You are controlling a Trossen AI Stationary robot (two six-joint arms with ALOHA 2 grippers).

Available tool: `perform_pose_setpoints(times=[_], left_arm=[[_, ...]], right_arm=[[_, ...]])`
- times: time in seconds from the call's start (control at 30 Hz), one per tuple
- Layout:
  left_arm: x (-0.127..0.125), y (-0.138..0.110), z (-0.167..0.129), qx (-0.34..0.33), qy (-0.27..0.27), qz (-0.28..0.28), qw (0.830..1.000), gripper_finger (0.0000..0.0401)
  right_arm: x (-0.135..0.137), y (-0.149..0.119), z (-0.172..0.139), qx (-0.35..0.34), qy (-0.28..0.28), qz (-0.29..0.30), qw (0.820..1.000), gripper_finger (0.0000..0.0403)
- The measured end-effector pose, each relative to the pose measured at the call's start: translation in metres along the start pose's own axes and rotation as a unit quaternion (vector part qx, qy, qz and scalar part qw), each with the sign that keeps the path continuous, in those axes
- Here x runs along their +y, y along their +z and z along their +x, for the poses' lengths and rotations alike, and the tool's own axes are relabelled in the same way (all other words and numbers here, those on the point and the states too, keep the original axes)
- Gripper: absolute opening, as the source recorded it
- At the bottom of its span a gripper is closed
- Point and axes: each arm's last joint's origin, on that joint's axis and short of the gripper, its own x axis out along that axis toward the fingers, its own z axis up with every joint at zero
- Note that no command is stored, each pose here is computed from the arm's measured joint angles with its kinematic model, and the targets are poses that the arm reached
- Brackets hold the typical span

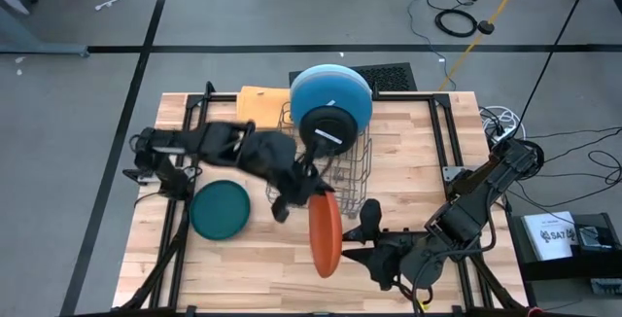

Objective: Sort dishes
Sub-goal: Put the orange plate into the dish rack

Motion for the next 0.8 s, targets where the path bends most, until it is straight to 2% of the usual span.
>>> perform_pose_setpoints(times=[0.23, 0.37, 0.53, 0.63, 0.73, 0.8], left_arm=[[0.044, -0.046, -0.004, -0.042, -0.086, -0.095, 0.991, 0.0], [0.067, -0.071, -0.012, -0.072, -0.123, -0.151, 0.978, 0.0], [0.089, -0.1, -0.017, -0.095, -0.152, -0.21, 0.961, 0.0], [0.097, -0.118, -0.014, -0.084, -0.168, -0.261, 0.947, 0.0], [0.098, -0.138, -0.01, -0.04, -0.19, -0.309, 0.931, 0.0], [0.098, -0.155, -0.008, -0.001, -0.207, -0.348, 0.914, 0.0]], right_arm=[[0.0, -0.001, 0.0, 0.008, -0.015, -0.013, 1.0, 0.0167], [-0.003, -0.001, 0.0, 0.025, -0.061, -0.054, 0.996, 0.0167], [-0.009, 0.0, 0.004, 0.022, -0.073, -0.081, 0.994, 0.0167], [-0.013, 0.0, 0.005, 0.03, -0.093, -0.106, 0.99, 0.0167], [-0.019, 0.002, 0.005, 0.042, -0.136, -0.131, 0.981, 0.0167], [-0.022, 0.004, 0.003, 0.048, -0.155, -0.154, 0.975, 0.0168]])
